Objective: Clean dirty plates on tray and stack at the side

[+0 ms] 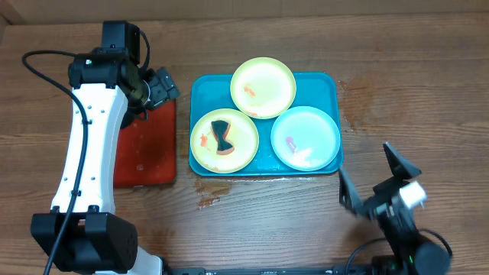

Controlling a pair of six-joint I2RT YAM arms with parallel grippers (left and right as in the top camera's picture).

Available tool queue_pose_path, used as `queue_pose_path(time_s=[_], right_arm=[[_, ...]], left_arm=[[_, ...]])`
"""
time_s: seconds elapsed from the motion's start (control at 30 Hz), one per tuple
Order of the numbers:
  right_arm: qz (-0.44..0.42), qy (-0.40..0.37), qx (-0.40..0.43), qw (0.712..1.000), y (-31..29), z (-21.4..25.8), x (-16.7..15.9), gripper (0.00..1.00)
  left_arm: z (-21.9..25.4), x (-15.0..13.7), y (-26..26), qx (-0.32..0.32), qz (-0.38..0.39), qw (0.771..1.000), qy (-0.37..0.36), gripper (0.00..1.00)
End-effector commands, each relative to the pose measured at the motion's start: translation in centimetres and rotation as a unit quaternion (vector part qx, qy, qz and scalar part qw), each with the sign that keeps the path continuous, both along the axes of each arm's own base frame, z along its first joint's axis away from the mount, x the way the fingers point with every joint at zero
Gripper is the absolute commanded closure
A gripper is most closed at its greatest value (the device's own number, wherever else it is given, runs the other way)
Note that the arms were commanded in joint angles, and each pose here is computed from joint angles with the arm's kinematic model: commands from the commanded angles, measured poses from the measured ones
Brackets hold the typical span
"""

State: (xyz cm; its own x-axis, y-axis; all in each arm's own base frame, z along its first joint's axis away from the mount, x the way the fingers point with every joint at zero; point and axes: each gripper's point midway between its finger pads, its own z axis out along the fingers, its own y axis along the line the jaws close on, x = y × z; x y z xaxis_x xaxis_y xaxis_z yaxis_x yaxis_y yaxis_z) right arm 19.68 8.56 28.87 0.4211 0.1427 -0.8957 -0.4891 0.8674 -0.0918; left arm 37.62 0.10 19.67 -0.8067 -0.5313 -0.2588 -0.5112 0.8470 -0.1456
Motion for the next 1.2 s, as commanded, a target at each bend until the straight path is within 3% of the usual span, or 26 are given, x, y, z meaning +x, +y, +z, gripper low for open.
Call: queue_pose_path(time_s=[0.0, 0.07, 0.17, 0.27, 0.33, 0.43, 0.53, 0.6, 0.63, 0.73, 0.8, 0.87, 1.0, 1.17], right_arm=[[0.111, -0.085, -0.004, 0.99, 2.6, 3.3, -4.7, 0.0], [0.096, -0.124, 0.016, 0.987, 1.8, 6.2, -5.9, 0.0], [0.076, -0.088, 0.005, 0.993, 1.6, 9.3, -5.2, 0.0], [0.06, 0.07, -0.024, 0.995, 1.8, 10.5, -1.4, 0.0], [0.056, 0.182, -0.042, 0.981, 2.0, 10.2, 1.5, 0.0], [0.087, 0.336, -0.049, 0.937, 3.0, 9.5, 5.2, 0.0], [0.205, 0.446, -0.018, 0.871, 6.1, 9.5, 7.1, 0.0], [0.312, 0.475, -0.007, 0.823, 8.6, 10.0, 8.9, 0.0], [0.332, 0.48, -0.008, 0.812, 9.3, 9.8, 9.6, 0.0], [0.293, 0.531, -0.015, 0.795, 11.6, 6.5, 13.7, 0.21], [0.177, 0.602, -0.005, 0.779, 12.5, 2.3, 17.0, 0.36], [0.092, 0.646, -0.033, 0.757, 13.6, -1.9, 18.6, 0.37], [0.029, 0.707, -0.082, 0.702, 16.1, -9.1, 19.6, 0.37], [0.04, 0.736, -0.118, 0.666, 18.3, -15.9, 20.5, 0.37]], left_arm=[[-0.6, -0.2, 0.1, 0.008, -0.012, 1.0, 0.013, 0.0], [-0.6, -0.2, 0.1, 0.008, -0.012, 1.0, 0.014, 0.0], [-0.6, -0.2, 0.1, 0.008, -0.013, 1.0, 0.013, 0.0], [-0.6, -0.2, 0.1, 0.008, -0.012, 1.0, 0.013, 0.0], [-0.6, -0.2, 0.1, 0.008, -0.012, 1.0, 0.013, 0.0], [-0.6, -0.2, 0.1, 0.008, -0.012, 1.0, 0.013, 0.0], [-0.6, -0.2, -0.1, 0.003, -0.014, 1.0, 0.014, 0.0], [-0.6, -0.2, -0.4, -0.005, -0.016, 1.0, 0.014, 0.0], [-0.6, -0.2, -0.4, -0.005, -0.016, 1.0, 0.014, 0.0], [-0.6, -0.2, -0.6, -0.01, -0.018, 1.0, 0.014, 0.0], [-0.6, -0.2, -0.7, -0.013, -0.019, 1.0, 0.014, 0.0], [-0.6, -0.2, -0.7, -0.014, -0.019, 1.0, 0.013, 0.0], [-0.6, -0.2, -0.7, -0.014, -0.019, 1.0, 0.013, 0.0], [-0.7, -0.3, -0.7, -0.014, -0.019, 1.0, 0.015, 0.0]])
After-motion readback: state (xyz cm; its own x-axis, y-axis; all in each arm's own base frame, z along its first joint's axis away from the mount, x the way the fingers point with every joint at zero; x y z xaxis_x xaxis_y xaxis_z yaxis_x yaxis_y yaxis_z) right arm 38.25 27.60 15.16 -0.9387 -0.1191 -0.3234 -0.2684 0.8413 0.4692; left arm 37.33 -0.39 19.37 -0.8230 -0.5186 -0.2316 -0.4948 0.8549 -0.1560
